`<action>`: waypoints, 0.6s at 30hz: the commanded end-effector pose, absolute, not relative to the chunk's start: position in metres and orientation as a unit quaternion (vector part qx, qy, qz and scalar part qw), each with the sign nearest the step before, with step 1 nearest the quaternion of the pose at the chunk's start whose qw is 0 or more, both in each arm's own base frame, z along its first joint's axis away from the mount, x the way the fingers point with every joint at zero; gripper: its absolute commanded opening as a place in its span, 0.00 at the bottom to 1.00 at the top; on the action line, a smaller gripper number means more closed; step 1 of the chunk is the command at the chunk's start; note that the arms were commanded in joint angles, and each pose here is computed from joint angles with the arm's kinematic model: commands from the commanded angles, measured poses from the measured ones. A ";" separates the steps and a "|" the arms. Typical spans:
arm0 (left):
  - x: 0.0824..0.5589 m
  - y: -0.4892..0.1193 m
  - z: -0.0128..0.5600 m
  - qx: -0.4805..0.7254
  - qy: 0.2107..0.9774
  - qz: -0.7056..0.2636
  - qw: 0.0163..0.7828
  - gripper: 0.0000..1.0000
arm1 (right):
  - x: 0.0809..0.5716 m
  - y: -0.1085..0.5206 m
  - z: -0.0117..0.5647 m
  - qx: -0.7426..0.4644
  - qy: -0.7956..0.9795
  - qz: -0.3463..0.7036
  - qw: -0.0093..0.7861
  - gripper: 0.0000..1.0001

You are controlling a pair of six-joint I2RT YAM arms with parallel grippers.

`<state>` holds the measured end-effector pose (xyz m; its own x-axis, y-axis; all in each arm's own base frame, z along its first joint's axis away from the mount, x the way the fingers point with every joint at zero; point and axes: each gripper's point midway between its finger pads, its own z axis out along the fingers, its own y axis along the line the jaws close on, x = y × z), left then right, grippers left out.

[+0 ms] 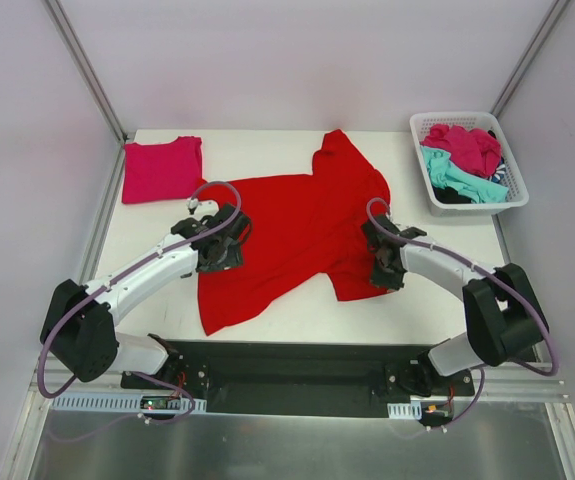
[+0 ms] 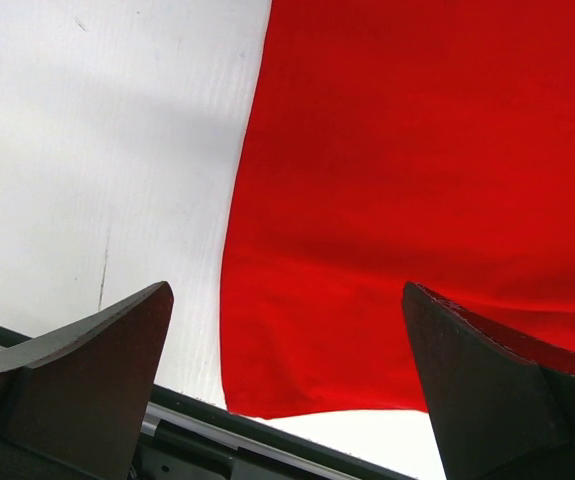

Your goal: Fold and stack the t-shirts

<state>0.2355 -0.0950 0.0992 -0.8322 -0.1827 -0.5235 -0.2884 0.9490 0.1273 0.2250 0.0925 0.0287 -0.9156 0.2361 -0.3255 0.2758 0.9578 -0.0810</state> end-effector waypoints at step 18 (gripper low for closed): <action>0.232 -0.097 0.094 -0.115 0.954 0.100 0.256 0.99 | 0.220 0.048 0.066 0.279 0.913 -0.074 0.290 0.33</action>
<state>0.2336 -0.0945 0.0953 -0.8381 -0.1800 -0.5150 -0.2856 0.9491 0.1331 0.2236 0.0616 0.0628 -0.7450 0.3992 -0.5345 0.4638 0.8858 0.0151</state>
